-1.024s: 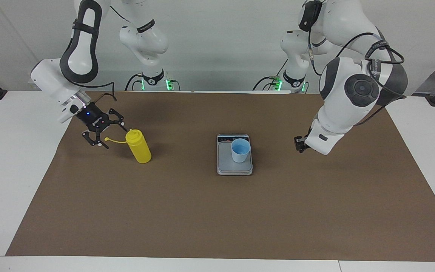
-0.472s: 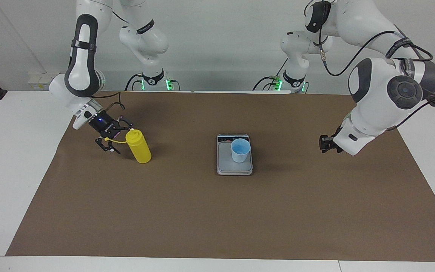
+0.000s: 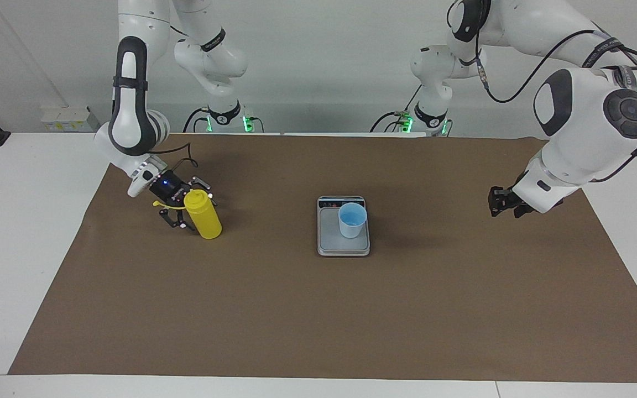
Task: Pour seasoning into cup on scale with both arms
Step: 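Raise the left gripper away while the right gripper grasps the bottle, then lift the yellow bottle with the right gripper and carry it over the cup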
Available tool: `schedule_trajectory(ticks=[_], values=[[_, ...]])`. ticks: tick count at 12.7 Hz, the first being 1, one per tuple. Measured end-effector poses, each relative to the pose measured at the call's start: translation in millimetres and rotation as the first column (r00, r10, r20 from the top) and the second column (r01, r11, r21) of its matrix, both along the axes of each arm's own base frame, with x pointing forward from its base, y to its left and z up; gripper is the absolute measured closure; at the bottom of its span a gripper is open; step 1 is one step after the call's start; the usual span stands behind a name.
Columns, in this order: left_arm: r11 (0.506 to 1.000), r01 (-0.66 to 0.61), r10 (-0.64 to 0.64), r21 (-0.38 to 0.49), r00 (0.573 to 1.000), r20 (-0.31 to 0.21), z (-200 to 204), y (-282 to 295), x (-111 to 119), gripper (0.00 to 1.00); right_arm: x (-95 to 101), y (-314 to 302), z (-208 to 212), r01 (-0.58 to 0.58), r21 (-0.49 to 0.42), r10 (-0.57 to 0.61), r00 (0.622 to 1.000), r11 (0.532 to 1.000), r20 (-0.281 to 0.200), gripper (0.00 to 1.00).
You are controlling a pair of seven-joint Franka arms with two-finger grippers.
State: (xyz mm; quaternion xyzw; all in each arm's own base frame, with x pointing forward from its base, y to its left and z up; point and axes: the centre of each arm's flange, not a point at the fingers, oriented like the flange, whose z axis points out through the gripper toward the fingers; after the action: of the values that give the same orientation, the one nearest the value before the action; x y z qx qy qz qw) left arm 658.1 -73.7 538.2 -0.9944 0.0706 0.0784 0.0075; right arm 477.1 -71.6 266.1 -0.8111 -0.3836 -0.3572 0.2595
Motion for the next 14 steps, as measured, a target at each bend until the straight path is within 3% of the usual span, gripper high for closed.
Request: schedule_trajectory(ticks=[4,6,7,8,14], values=[[1.000,0.017,-0.017,0.001,1.000,0.008,-3.5,12.9,-10.4,0.45,4.1,7.8,1.0,0.012,0.015,-0.012,1.000,1.000,0.011,0.00],[1.000,0.020,-0.020,0.005,1.000,0.023,-3.9,14.8,-20.0,0.44,7.3,10.5,3.5,0.015,0.016,-0.015,1.000,1.000,0.018,0.19],[1.000,0.022,-0.022,0.007,0.999,0.032,-4.2,15.3,-26.2,0.44,9.5,12.5,5.5,0.012,0.015,-0.012,1.000,1.000,0.023,0.21],[1.000,0.029,-0.029,0.009,0.999,0.040,-4.6,16.4,-33.1,0.44,12.3,13.0,7.8,0.013,0.007,-0.014,0.999,1.000,0.030,0.32],[0.999,0.044,-0.045,0.014,0.998,0.041,-5.6,29.4,-51.4,0.41,39.6,46.5,31.4,0.030,-0.025,-0.029,0.999,0.999,0.034,0.42]])
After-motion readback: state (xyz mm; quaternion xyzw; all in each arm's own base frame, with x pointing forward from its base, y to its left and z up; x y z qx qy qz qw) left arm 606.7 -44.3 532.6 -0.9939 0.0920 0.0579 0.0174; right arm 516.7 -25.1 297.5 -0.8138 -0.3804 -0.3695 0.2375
